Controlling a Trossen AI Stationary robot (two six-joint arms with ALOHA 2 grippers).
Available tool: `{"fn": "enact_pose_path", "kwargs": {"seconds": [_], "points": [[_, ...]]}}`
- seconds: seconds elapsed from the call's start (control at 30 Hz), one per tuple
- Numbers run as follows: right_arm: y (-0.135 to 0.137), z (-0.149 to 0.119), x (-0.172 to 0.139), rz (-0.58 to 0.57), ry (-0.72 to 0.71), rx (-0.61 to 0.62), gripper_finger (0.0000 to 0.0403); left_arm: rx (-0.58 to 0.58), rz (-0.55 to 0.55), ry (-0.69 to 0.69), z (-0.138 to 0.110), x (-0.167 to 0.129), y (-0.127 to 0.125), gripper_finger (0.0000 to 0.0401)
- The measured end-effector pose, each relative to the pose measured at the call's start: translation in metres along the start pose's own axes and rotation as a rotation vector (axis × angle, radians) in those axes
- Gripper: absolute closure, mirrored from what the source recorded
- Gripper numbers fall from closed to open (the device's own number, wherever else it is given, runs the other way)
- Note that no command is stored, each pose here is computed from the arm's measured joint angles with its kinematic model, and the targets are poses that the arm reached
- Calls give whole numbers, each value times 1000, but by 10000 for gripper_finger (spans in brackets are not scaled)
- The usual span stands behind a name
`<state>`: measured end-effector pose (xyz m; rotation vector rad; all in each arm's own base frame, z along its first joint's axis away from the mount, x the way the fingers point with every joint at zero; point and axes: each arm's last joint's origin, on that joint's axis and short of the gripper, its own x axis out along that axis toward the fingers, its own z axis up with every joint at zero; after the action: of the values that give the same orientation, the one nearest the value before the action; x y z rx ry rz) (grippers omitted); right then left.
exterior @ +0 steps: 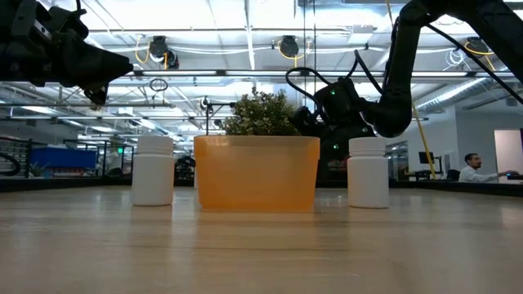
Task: Pick and place pill bottles into a basket
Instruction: Put the white medicine bottle into the orange bin
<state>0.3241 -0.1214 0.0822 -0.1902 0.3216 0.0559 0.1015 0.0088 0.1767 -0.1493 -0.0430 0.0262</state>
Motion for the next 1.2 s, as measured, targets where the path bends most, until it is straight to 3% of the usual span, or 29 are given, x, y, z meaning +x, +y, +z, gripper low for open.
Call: {"fn": "enact_pose_path", "kwargs": {"seconds": [0.27,0.53,1.2], "points": [[0,0,0,0,0,0,143,1,0,0,0,0,0,329],[0,0,0,4,-3,-6,253,1,2,1,0,0,0,329],[-3,7,-4,-30,1,21,259,39,1,-4,0,0,0,329]]}}
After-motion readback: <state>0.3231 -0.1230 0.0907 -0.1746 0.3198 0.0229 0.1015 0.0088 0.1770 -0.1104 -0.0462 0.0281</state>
